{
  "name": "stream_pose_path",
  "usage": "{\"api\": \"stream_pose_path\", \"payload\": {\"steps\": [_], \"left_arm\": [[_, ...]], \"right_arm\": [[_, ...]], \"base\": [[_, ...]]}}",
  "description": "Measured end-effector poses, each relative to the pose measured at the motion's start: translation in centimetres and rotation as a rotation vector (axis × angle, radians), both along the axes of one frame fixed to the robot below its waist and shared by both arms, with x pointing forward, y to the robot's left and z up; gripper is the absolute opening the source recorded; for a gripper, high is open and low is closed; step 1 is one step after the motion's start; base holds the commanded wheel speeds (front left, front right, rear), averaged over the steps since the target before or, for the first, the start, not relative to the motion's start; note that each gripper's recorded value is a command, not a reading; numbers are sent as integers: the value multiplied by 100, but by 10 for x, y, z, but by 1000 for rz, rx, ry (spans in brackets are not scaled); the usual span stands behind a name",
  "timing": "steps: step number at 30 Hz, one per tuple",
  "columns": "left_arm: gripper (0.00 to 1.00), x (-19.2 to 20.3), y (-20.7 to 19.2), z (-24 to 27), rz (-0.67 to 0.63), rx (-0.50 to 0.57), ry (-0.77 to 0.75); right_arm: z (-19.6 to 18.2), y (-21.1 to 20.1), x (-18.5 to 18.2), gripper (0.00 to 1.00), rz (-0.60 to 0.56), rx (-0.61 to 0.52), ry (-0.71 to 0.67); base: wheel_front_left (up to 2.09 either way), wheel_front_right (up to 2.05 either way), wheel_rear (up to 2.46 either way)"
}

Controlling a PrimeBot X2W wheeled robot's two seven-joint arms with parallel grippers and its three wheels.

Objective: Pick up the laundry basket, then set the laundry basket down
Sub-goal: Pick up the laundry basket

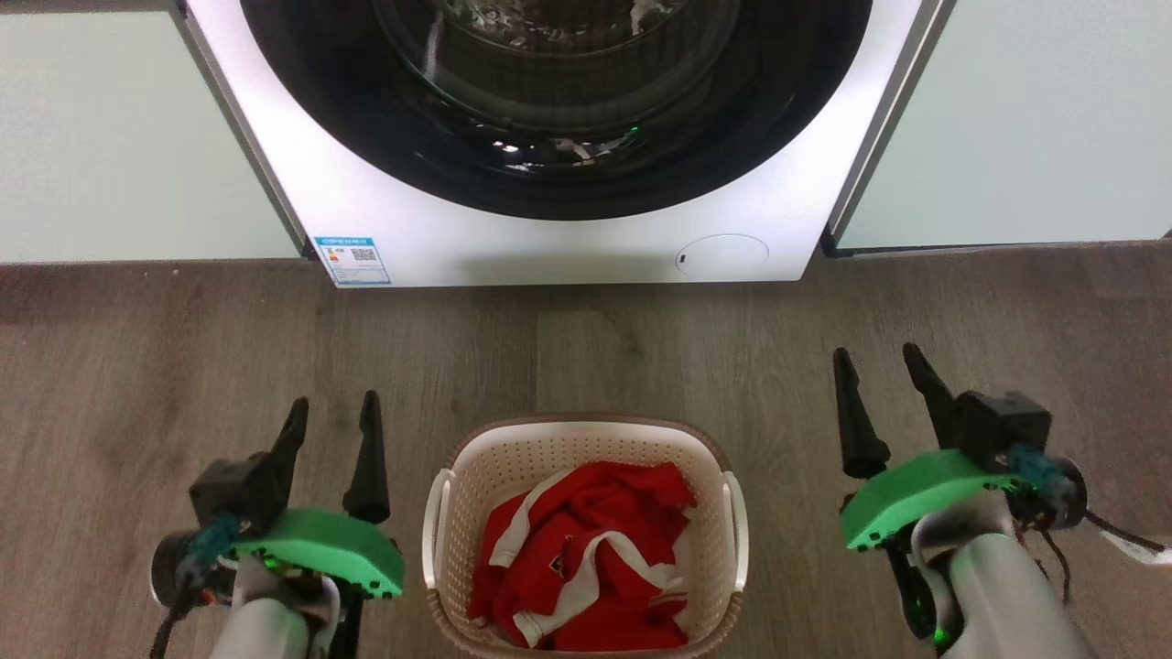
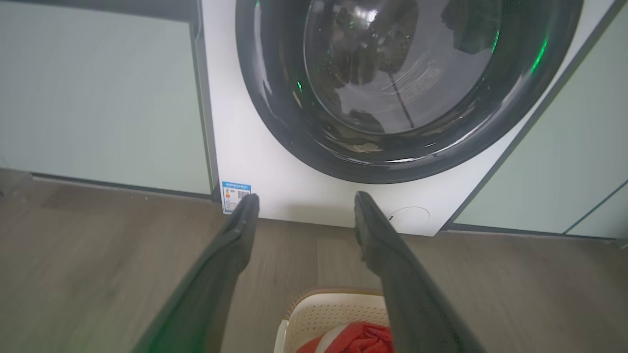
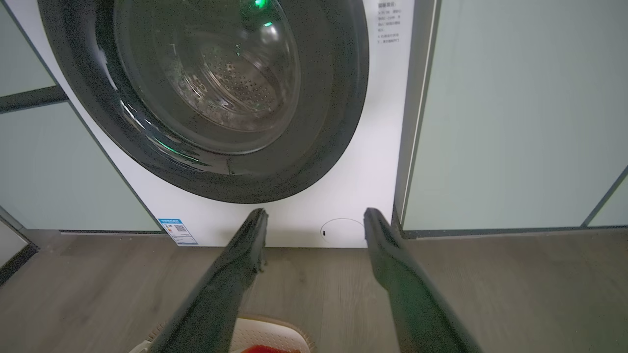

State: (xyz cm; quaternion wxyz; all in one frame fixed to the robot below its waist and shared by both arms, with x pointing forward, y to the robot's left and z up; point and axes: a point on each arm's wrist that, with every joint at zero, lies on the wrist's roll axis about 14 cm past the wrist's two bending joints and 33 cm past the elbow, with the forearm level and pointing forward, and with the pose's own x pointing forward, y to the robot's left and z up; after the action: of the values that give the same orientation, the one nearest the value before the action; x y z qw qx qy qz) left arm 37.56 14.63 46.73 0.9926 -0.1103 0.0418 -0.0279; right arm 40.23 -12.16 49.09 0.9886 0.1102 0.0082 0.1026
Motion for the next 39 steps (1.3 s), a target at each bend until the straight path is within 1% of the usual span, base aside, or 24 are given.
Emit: {"api": "stream_pose_path", "payload": {"steps": [10,16,19,31,39], "left_arm": [[100,3,-5,-2,-39,96,-20],[100,9,-14,-20,-94,182,8],[100,16,-18,-30,-113,187,33],[100,38,-33,-101,-215,196,228],[100,56,-45,-142,-285,183,329]], "right_arm": [[0,5,3,100,29,-107,-36],[-21,8,8,100,55,-207,-6],[-28,8,17,100,61,-222,13],[-95,5,43,100,75,-232,190],[-140,13,60,100,115,-235,297]], "base": [[0,0,0],[0,0,0],[0,0,0],[0,0,0],[0,0,0]]}}
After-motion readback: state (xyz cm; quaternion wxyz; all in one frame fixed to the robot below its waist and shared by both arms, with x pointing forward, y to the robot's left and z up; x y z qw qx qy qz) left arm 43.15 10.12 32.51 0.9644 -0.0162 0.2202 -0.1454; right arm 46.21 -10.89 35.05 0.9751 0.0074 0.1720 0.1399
